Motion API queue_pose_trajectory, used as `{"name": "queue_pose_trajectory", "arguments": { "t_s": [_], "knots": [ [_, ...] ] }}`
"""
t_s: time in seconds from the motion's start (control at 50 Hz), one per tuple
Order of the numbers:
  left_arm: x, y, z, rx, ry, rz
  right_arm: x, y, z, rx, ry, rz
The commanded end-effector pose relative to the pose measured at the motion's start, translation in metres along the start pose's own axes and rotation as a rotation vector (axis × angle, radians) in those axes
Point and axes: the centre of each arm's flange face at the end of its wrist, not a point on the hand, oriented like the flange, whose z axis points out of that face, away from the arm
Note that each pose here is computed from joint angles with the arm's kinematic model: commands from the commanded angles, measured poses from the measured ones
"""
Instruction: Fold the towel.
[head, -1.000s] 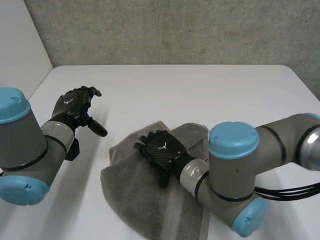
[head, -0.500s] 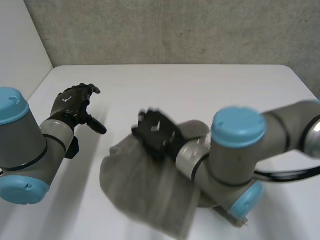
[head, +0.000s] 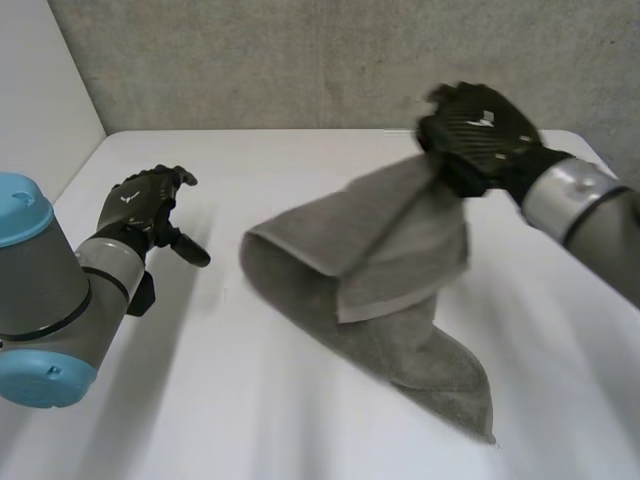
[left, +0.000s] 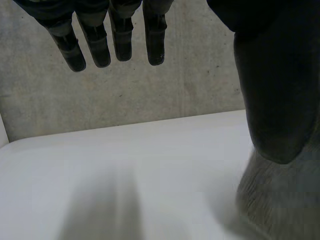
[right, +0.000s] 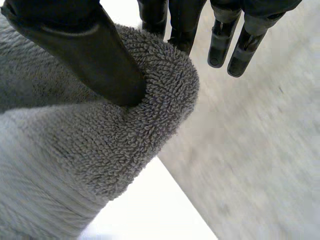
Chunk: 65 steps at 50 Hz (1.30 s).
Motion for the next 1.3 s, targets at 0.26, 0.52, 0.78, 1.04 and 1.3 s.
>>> {"name": "queue_pose_trajectory", "arguments": {
  "t_s": [0.26, 0.52, 0.78, 1.04, 1.3],
  "knots": [
    [0.003, 0.008, -0.001, -0.022, 0.011, 0.004, 0.035, 0.091, -0.028, -0.261, 0.078, -0.08],
    [0.007, 0.02, 0.005, -0.062, 0.058, 0.006, 0.018, 0.063, -0.045, -0.227, 0.097, 0.16],
    [0.013, 0.025, 0.002, -0.076, 0.084, 0.009, -0.044, 0.048, -0.03, -0.279, 0.043, 0.352],
    [0.013, 0.027, 0.002, -0.083, 0.084, 0.009, -0.1, 0.086, 0.007, -0.351, 0.039, 0.185],
    [0.014, 0.027, 0.002, -0.081, 0.086, 0.011, -0.107, 0.113, 0.016, -0.399, 0.046, 0.066]
  ]
}}
